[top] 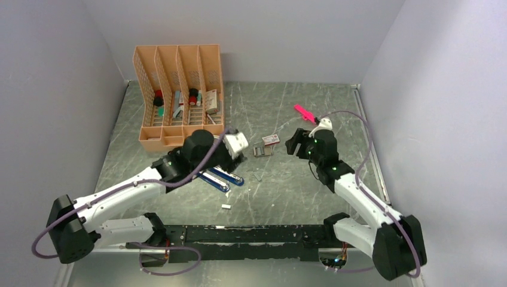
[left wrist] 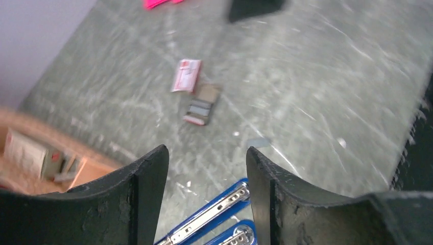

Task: Load the staples into the stapler
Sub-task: Place the staple at the center of the board, then pick up several staples from the staple box.

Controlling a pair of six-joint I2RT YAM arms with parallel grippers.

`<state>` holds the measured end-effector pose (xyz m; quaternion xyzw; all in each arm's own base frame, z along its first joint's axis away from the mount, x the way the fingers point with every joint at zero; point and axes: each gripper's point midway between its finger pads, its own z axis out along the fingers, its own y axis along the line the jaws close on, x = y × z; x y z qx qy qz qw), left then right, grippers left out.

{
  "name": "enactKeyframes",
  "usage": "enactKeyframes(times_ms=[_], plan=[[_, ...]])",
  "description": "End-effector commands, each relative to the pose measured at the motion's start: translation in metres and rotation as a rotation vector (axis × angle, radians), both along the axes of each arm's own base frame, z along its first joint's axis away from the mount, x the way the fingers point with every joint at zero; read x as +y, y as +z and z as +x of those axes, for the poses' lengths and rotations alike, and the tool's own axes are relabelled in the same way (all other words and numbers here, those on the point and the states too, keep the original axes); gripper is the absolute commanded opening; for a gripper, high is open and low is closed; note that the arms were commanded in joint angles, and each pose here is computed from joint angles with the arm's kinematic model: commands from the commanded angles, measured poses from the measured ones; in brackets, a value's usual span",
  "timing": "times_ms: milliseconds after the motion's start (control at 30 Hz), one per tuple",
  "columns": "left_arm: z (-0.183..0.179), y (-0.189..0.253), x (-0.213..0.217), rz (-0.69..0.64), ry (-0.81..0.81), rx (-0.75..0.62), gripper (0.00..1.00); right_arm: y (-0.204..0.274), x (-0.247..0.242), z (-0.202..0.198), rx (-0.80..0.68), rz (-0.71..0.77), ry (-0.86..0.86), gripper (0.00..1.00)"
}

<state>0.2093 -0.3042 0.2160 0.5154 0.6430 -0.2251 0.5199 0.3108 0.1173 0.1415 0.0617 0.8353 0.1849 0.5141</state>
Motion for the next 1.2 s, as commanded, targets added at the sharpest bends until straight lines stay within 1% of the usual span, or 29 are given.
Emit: enactKeyframes(times_ms=[0, 67, 133, 167, 267, 333, 433, 500, 600, 867, 1167], plan=[[0.076, 0.018, 0.040, -0.186, 0.472, 0.153, 0.61, -0.004, 0.024, 0.008, 0.059, -0.037, 0.146, 0.70], [0.092, 0.011, 0.052, -0.187, 0.542, 0.268, 0.60, -0.017, 0.038, 0.013, 0.111, -0.059, 0.201, 0.65], [0.101, 0.011, 0.055, -0.180, 0.565, 0.330, 0.60, -0.024, 0.055, 0.017, 0.143, -0.091, 0.259, 0.61], [0.105, 0.016, 0.055, -0.182, 0.567, 0.346, 0.61, -0.027, 0.065, 0.019, 0.155, -0.110, 0.285, 0.59], [0.110, 0.008, 0.056, -0.129, 0.581, 0.386, 0.61, -0.036, 0.091, 0.025, 0.187, -0.172, 0.347, 0.54], [0.114, 0.002, 0.060, -0.098, 0.610, 0.401, 0.61, -0.044, 0.108, 0.026, 0.212, -0.191, 0.382, 0.52], [0.119, -0.010, 0.066, -0.045, 0.640, 0.408, 0.61, -0.056, 0.117, 0.032, 0.240, -0.190, 0.375, 0.49], [0.122, -0.022, 0.073, 0.000, 0.678, 0.422, 0.59, -0.063, 0.119, 0.036, 0.251, -0.189, 0.363, 0.47], [0.119, -0.034, 0.075, 0.051, 0.677, 0.448, 0.56, -0.075, 0.119, 0.038, 0.279, -0.203, 0.360, 0.44], [0.117, -0.037, 0.076, 0.059, 0.669, 0.447, 0.56, -0.089, 0.120, 0.039, 0.317, -0.196, 0.338, 0.41], [0.115, -0.045, 0.074, 0.090, 0.658, 0.468, 0.52, -0.101, 0.122, 0.048, 0.332, -0.197, 0.312, 0.37]])
